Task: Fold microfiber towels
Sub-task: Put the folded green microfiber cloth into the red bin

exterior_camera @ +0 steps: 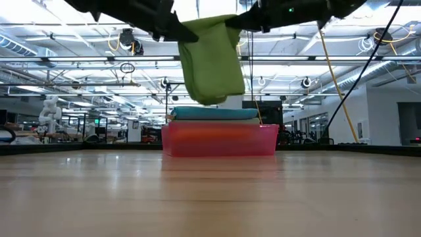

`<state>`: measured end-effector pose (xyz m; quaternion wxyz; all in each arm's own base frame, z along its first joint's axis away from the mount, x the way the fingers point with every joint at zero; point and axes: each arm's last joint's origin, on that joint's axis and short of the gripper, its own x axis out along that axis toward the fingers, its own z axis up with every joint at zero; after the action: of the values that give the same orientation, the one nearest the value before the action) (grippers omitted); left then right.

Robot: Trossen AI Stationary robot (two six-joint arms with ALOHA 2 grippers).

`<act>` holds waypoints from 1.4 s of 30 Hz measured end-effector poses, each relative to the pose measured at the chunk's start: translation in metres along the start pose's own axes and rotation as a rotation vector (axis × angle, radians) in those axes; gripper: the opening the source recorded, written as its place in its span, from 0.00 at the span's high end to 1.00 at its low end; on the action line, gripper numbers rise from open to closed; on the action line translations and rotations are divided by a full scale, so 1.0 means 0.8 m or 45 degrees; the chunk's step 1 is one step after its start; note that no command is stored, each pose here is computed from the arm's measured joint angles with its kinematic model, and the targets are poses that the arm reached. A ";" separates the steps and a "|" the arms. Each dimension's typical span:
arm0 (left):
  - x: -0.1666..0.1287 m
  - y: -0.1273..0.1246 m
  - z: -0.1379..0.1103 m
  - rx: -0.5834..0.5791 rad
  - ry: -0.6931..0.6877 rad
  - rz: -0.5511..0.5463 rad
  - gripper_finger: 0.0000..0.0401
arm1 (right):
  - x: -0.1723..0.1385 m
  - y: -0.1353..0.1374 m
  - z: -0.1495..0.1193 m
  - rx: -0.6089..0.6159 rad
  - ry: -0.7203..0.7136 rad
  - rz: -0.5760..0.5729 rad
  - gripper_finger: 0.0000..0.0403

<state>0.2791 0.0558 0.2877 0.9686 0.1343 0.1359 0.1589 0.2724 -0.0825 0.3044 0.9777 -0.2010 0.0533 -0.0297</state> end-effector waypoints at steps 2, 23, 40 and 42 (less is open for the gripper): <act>0.002 0.017 0.000 0.026 -0.036 0.029 0.97 | 0.000 -0.023 -0.002 0.032 0.000 -0.011 1.00; 0.007 0.096 -0.039 0.200 0.079 0.066 0.96 | 0.043 -0.100 -0.049 0.314 0.149 0.176 1.00; 0.011 0.105 -0.037 0.245 0.039 0.158 0.98 | 0.033 -0.123 -0.056 0.280 0.136 0.022 1.00; 0.015 0.104 -0.041 0.243 0.060 0.149 0.98 | 0.034 -0.122 -0.059 0.281 0.145 0.038 1.00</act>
<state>0.2571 0.1431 0.2798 0.9370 0.2300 0.1651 0.2048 0.2905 -0.1929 0.2977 0.9896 -0.0892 0.1082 -0.0322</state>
